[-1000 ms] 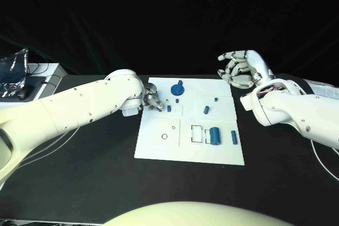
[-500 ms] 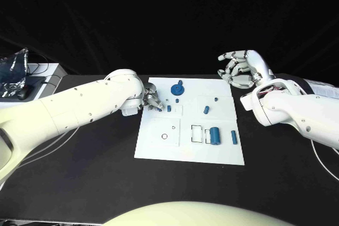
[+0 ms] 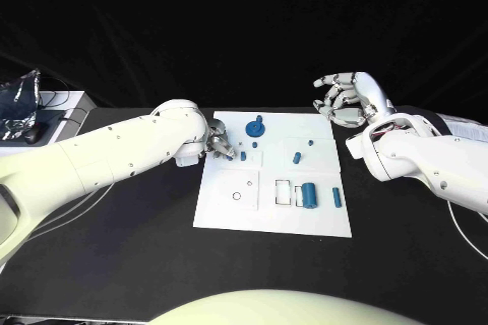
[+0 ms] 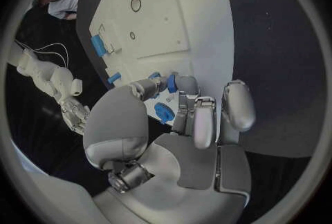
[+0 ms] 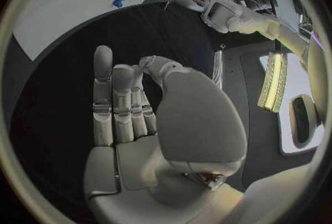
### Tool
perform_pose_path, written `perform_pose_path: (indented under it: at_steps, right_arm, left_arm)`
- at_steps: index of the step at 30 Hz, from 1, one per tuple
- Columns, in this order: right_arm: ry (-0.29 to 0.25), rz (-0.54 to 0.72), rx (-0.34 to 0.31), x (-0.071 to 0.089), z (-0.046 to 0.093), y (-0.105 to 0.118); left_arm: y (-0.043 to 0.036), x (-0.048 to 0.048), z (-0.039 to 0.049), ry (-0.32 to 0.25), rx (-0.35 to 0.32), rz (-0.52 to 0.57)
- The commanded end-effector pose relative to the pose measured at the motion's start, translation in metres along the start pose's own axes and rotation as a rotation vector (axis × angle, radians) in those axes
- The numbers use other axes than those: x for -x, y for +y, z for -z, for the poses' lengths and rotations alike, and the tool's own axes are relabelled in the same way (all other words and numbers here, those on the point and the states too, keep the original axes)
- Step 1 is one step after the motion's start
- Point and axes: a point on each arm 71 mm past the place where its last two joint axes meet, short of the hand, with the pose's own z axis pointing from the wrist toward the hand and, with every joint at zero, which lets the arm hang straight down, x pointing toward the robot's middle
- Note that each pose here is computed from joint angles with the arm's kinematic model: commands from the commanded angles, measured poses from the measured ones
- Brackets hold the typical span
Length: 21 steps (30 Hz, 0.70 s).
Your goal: Assemble the parts on the task board
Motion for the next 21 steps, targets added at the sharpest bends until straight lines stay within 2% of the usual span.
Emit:
perform_pose_path:
  at_steps: [1, 21]
  right_arm:
    - [0.014, 0.003, 0.012, -0.0011, 0.0002, 0.0012]
    - [0.014, 0.003, 0.012, -0.0009, 0.0004, 0.0011]
  left_arm:
    - [0.0082, -0.0236, -0.0067, 0.102, 0.056, -0.057]
    - [0.0067, -0.0245, -0.0063, 0.096, 0.071, -0.096]
